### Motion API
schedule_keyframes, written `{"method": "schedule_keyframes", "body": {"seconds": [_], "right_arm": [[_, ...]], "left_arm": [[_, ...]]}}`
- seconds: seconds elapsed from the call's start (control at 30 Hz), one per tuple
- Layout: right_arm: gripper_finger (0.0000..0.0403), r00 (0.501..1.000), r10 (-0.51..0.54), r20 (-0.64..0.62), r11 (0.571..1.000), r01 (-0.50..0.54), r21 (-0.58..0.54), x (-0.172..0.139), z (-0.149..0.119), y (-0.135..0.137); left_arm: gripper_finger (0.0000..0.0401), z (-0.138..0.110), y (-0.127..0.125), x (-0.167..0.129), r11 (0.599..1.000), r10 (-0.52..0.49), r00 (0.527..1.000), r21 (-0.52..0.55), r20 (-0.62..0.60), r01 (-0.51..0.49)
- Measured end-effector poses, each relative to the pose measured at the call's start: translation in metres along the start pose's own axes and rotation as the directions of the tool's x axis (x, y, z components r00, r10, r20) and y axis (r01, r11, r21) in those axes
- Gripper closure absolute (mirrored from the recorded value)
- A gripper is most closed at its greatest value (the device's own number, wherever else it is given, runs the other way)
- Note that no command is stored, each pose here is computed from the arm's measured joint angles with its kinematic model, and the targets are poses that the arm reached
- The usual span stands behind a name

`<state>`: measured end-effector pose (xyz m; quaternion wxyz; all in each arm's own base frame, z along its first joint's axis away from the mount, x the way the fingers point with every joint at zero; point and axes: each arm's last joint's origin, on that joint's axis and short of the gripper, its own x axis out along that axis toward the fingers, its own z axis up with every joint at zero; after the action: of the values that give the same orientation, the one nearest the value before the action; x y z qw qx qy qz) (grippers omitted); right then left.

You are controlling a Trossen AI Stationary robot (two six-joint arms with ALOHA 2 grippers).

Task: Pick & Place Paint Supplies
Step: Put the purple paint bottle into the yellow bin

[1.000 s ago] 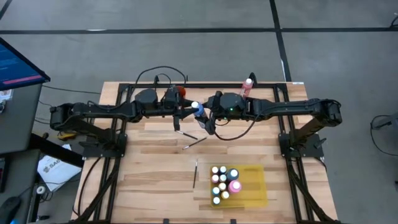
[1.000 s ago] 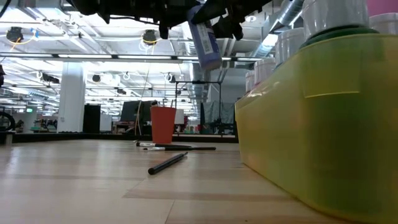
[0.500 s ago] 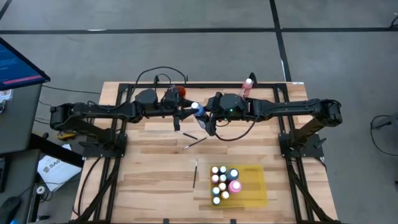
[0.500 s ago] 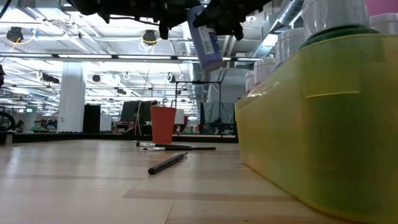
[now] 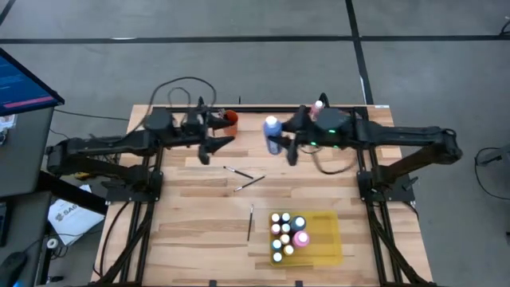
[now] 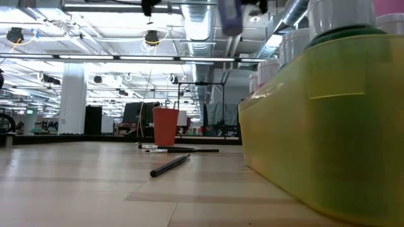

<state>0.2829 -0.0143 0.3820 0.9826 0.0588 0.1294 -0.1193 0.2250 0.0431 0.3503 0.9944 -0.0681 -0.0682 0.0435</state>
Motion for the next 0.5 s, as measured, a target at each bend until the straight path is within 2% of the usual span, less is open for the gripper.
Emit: {"method": "schedule_keyframes", "body": {"seconds": [0.17,0.3,0.5], "right_arm": [[0.0237,0.992,0.12,0.044,0.99,-0.122,0.067,-0.043,-0.007,0.02],[0.0238,0.983,0.184,0.018,0.97,-0.185,0.156,-0.063,-0.032,0.048],[0.0231,0.97,0.24,-0.038,0.935,-0.221,0.276,-0.086,-0.071,0.096]], "left_arm": [[0.0156,0.015,-0.004,-0.02,1.0,0.005,0.999,0.023,0.037,-0.006],[0.0162,0.018,-0.005,-0.027,0.999,0.011,0.999,0.036,0.032,-0.012],[0.0166,0.016,-0.005,-0.028,0.999,0.014,1.0,0.029,0.015,-0.015]]}}
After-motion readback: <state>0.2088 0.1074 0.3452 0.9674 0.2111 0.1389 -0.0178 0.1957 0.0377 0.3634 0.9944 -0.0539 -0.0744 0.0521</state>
